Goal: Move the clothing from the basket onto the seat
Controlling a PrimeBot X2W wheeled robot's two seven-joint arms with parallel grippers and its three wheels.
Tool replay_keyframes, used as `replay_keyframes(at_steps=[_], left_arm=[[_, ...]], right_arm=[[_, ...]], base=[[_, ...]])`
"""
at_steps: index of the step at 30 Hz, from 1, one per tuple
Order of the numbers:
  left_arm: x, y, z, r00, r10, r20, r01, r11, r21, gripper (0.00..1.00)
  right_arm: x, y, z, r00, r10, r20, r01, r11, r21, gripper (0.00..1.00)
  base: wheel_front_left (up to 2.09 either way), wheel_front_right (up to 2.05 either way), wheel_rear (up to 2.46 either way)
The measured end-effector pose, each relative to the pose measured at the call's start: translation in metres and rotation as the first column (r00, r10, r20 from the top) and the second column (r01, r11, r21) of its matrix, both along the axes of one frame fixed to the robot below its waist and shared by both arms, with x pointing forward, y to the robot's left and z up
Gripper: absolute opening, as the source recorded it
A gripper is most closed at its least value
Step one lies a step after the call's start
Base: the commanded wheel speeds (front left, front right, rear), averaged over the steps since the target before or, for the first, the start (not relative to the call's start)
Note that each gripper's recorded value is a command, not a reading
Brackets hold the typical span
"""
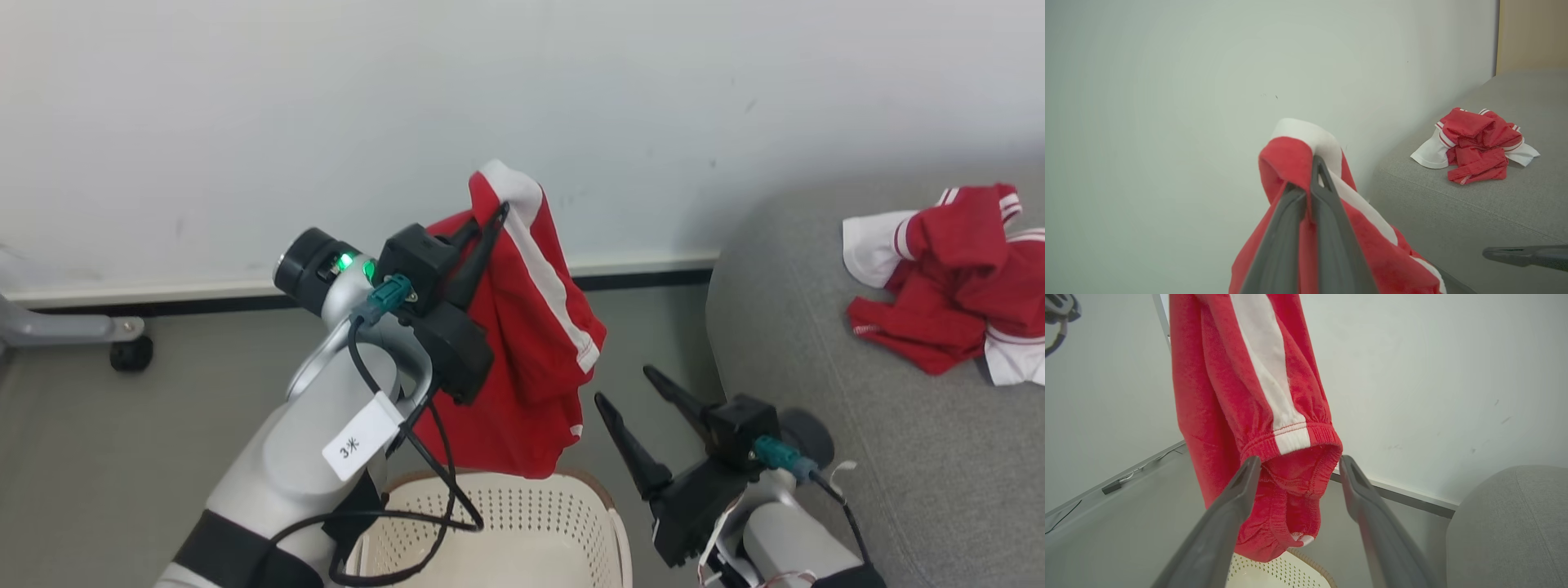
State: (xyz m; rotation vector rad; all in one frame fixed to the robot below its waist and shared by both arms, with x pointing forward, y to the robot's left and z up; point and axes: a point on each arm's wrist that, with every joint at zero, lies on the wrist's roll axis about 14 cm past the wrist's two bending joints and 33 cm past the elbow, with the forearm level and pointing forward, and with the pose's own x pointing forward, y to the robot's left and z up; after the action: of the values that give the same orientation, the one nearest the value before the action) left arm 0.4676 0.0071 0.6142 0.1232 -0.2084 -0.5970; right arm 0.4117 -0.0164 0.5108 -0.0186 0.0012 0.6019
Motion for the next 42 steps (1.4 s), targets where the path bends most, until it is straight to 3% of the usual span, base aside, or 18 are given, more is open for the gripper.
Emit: replay_keyframes(at_steps=[11, 24, 25, 26, 28, 35, 36, 37, 38, 39, 40, 42], left_arm=[[-0.047, 0.003, 0.034, 0.998, -0.014, 0.069, 0.015, 1.000, -0.016, 0.00], [-0.068, 0.005, 0.040, 0.997, -0.029, 0.073, 0.032, 0.999, -0.035, 0.00], [-0.069, 0.004, 0.039, 0.997, -0.031, 0.065, 0.033, 0.999, -0.036, 0.00], [-0.070, 0.004, 0.037, 0.998, -0.033, 0.060, 0.036, 0.999, -0.039, 0.00], [-0.072, 0.003, 0.035, 0.998, -0.037, 0.052, 0.039, 0.998, -0.045, 0.00], [-0.070, 0.011, 0.020, 1.000, -0.004, -0.002, 0.004, 0.997, -0.074, 0.00], [-0.069, 0.014, 0.018, 1.000, 0.006, -0.009, -0.007, 0.997, -0.079, 0.11], [-0.067, 0.017, 0.015, 1.000, 0.017, -0.017, -0.018, 0.996, -0.084, 0.39], [-0.066, 0.019, 0.013, 0.999, 0.024, -0.025, -0.026, 0.996, -0.086, 0.53], [-0.065, 0.021, 0.010, 0.999, 0.031, -0.033, -0.034, 0.995, -0.089, 0.84], [-0.064, 0.023, 0.007, 0.998, 0.037, -0.043, -0.040, 0.995, -0.092, 1.00], [-0.062, 0.025, 0.000, 0.997, 0.045, -0.070, -0.052, 0.992, -0.112, 1.00]], right_arm=[[-0.037, 0.032, -0.002, 0.995, 0.096, -0.016, -0.097, 0.995, -0.026, 1.00], [-0.040, 0.077, 0.023, 0.972, 0.235, 0.025, -0.234, 0.972, -0.026, 1.00], [-0.040, 0.080, 0.025, 0.970, 0.243, 0.029, -0.243, 0.970, -0.024, 0.88], [-0.041, 0.083, 0.028, 0.967, 0.254, 0.033, -0.253, 0.967, -0.024, 0.48], [-0.044, 0.088, 0.029, 0.961, 0.274, 0.036, -0.273, 0.962, -0.024, 0.00], [-0.048, 0.093, 0.034, 0.953, 0.298, 0.048, -0.297, 0.955, -0.028, 0.00], [-0.047, 0.092, 0.037, 0.954, 0.295, 0.054, -0.294, 0.955, -0.026, 0.00], [-0.045, 0.091, 0.039, 0.954, 0.292, 0.061, -0.291, 0.956, -0.025, 0.00], [-0.045, 0.090, 0.042, 0.955, 0.290, 0.068, -0.289, 0.957, -0.025, 0.00], [-0.044, 0.089, 0.045, 0.955, 0.287, 0.076, -0.286, 0.958, -0.023, 0.00], [-0.042, 0.086, 0.048, 0.956, 0.282, 0.085, -0.281, 0.959, -0.024, 0.00], [-0.039, 0.080, 0.055, 0.957, 0.270, 0.104, -0.269, 0.963, -0.026, 0.00]], base=[[0.00, 0.00, 0.00], [0.00, 0.00, 0.00], [0.00, 0.00, 0.00], [0.00, 0.00, 0.00], [0.00, 0.00, 0.00], [0.00, 0.00, 0.00], [0.00, 0.00, 0.00], [0.00, 0.00, 0.00], [0.00, 0.00, 0.00], [0.00, 0.00, 0.00], [0.00, 0.00, 0.00], [0.00, 0.00, 0.00]])
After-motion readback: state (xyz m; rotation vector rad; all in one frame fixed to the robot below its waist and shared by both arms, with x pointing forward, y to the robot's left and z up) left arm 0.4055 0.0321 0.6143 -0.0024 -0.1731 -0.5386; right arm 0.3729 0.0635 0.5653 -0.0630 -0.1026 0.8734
